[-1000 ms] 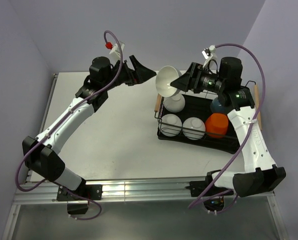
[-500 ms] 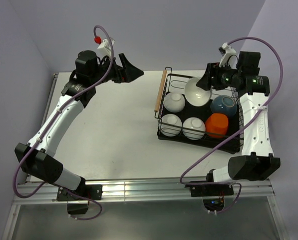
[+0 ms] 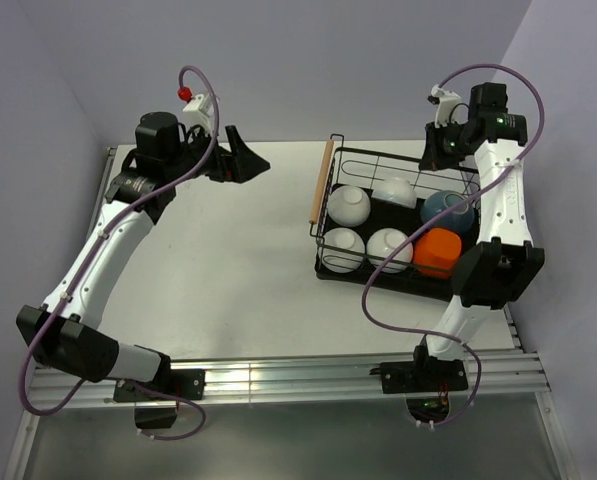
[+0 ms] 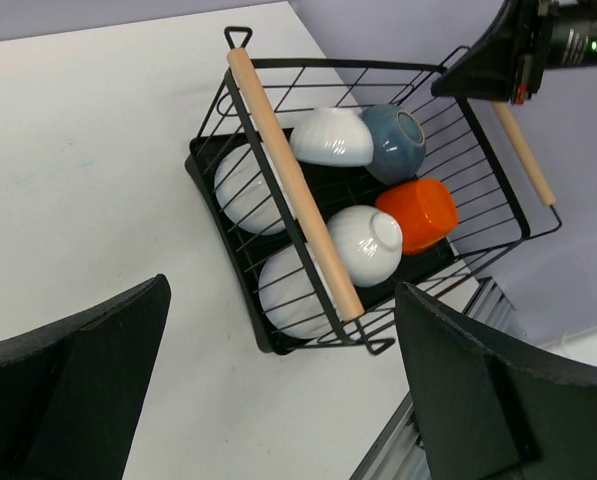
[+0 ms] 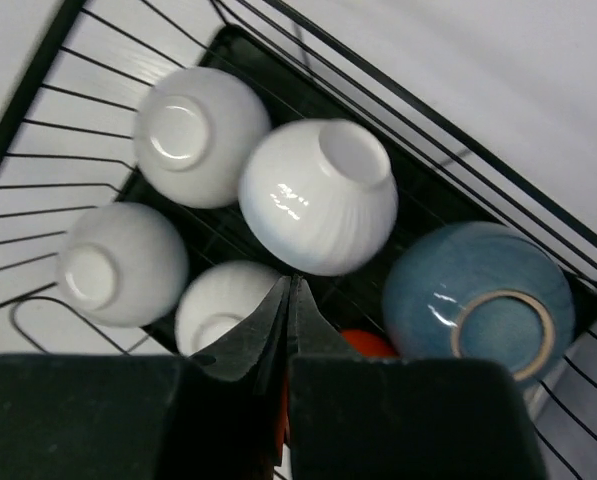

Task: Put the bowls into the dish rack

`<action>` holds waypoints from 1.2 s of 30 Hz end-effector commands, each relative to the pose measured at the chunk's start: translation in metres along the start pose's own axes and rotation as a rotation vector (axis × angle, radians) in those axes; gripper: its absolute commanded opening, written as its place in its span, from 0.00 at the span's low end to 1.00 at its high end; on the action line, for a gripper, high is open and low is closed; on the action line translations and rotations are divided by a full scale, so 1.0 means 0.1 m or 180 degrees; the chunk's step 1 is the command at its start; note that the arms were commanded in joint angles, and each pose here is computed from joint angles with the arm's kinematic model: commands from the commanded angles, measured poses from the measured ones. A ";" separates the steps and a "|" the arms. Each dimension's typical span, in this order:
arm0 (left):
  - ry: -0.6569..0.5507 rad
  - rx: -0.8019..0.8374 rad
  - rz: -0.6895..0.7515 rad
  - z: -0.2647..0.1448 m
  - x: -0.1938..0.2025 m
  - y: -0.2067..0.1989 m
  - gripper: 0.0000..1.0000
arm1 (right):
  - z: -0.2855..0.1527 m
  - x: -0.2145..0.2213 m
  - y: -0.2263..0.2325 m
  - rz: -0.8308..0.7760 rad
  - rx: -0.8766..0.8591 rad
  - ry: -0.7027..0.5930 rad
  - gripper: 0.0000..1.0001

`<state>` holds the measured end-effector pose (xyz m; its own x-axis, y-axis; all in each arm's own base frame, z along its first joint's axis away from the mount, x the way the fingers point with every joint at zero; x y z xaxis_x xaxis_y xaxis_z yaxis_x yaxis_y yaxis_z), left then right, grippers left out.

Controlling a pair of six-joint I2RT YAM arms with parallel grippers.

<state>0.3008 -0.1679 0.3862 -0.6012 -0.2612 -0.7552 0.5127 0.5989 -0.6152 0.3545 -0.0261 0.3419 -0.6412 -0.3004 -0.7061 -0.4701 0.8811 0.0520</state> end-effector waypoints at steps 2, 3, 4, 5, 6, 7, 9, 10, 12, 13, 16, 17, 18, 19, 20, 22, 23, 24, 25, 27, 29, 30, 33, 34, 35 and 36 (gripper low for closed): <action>-0.0182 0.0258 0.0413 -0.22 -0.05 -0.18 0.99 | -0.34 -0.02 -0.07 -0.0205 0.0212 0.0064 0.00; -0.0190 0.0263 0.0501 -0.22 -0.06 -0.18 0.99 | -0.37 -0.02 -0.07 -0.0231 0.0243 0.0078 0.00; -0.0176 0.0272 0.0507 -0.22 -0.04 -0.17 0.99 | -0.38 0.01 -0.07 -0.0259 0.0254 0.0147 0.00; -0.0189 0.0290 0.0525 -0.22 -0.04 -0.17 0.99 | -0.36 0.03 -0.08 -0.0263 0.0240 0.0192 0.04; -0.0232 0.0307 0.0558 -0.21 -0.05 -0.18 1.00 | -0.34 0.06 -0.08 -0.0282 0.0194 0.0261 0.08; -0.0246 0.0299 0.0558 -0.21 -0.02 -0.15 0.99 | -0.31 0.08 -0.08 -0.0276 0.0175 0.0292 0.11; -0.0290 0.0313 0.0566 -0.23 -0.01 -0.16 0.99 | -0.24 0.16 -0.09 -0.0242 0.0138 0.0379 0.21; -0.0301 0.0302 0.0563 -0.22 0.00 -0.14 0.99 | -0.25 0.12 -0.11 -0.0265 0.0262 0.0252 0.24; -0.0272 0.0303 0.0544 -0.22 0.02 -0.13 1.00 | -0.14 0.24 -0.10 -0.0311 0.0303 0.0339 0.34; -0.0246 0.0283 0.0533 -0.22 0.03 -0.12 0.99 | -0.15 0.22 -0.09 -0.0400 0.0389 0.0251 0.38; -0.0225 0.0247 0.0557 -0.22 0.06 -0.09 0.99 | -0.09 0.27 -0.04 -0.0600 0.0471 0.0285 0.51; -0.0240 0.0237 0.0580 -0.23 0.06 -0.09 0.99 | -0.04 0.32 -0.02 -0.0635 0.0458 0.0337 0.54; -0.0244 0.0229 0.0576 -0.22 0.06 -0.08 0.99 | -0.02 0.33 -0.03 -0.0676 0.0533 0.0382 0.54; -0.0241 0.0227 0.0573 -0.22 0.07 -0.08 0.99 | 0.02 0.32 0.01 -0.0738 0.0531 0.0374 0.54; -0.0234 0.0223 0.0573 -0.22 0.07 -0.07 1.00 | 0.05 0.33 0.03 -0.0755 0.0507 0.0405 0.53; -0.0205 0.0214 0.0546 -0.21 0.10 -0.06 0.99 | 0.10 0.34 0.08 -0.0769 0.0425 0.0447 0.50; -0.0209 0.0215 0.0558 -0.22 0.10 -0.06 0.99 | 0.13 0.37 0.09 -0.0767 0.0382 0.0490 0.49; -0.0219 0.0215 0.0563 -0.22 0.11 -0.06 0.99 | 0.16 0.40 0.11 -0.0768 0.0352 0.0527 0.49; -0.0226 0.0169 0.0551 -0.22 0.13 -0.03 1.00 | 0.18 0.42 0.11 -0.0781 0.0365 0.0568 0.48; -0.0263 0.0111 0.0555 -0.24 0.13 -0.02 0.99 | 0.29 0.49 0.16 -0.0819 0.0382 0.0644 0.48; -0.0280 0.0064 0.0572 -0.25 0.13 -0.01 1.00 | 0.39 0.57 0.20 -0.0859 0.0421 0.0757 0.47; -0.0279 0.0047 0.0571 -0.26 0.13 -0.01 1.00 | 0.45 0.58 0.19 -0.0844 0.0449 0.0768 0.47; -0.0296 -0.0011 0.0571 -0.28 0.14 0.00 1.00 | 0.56 0.58 0.25 -0.0798 0.0419 0.0812 0.47; -0.0291 -0.0036 0.0566 -0.29 0.16 0.01 0.99 | 0.57 0.57 0.26 -0.0771 0.0418 0.0792 0.47; -0.0288 -0.0103 0.0555 -0.29 0.17 0.03 0.99 | 0.56 0.53 0.26 -0.0747 0.0397 0.0741 0.47; -0.0281 -0.0146 0.0549 -0.29 0.17 0.04 0.99 | 0.55 0.50 0.28 -0.0695 0.0402 0.0683 0.47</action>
<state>0.2799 -0.1534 0.3703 -0.5022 -0.2109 -0.8386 0.5726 0.6457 -0.5053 0.3314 -0.0021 0.2520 -0.6863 -0.5768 -0.4429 -0.5836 0.8003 -0.1379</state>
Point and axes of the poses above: each gripper's point midway between its finger pads, its own z axis out along the fingers, its own y axis along the line the jaws close on, x = y × z, the point moved 9 cm from there along -z, back along the fingers, and after that the axes turned 7 degrees about -z, right-handed, at the moved point
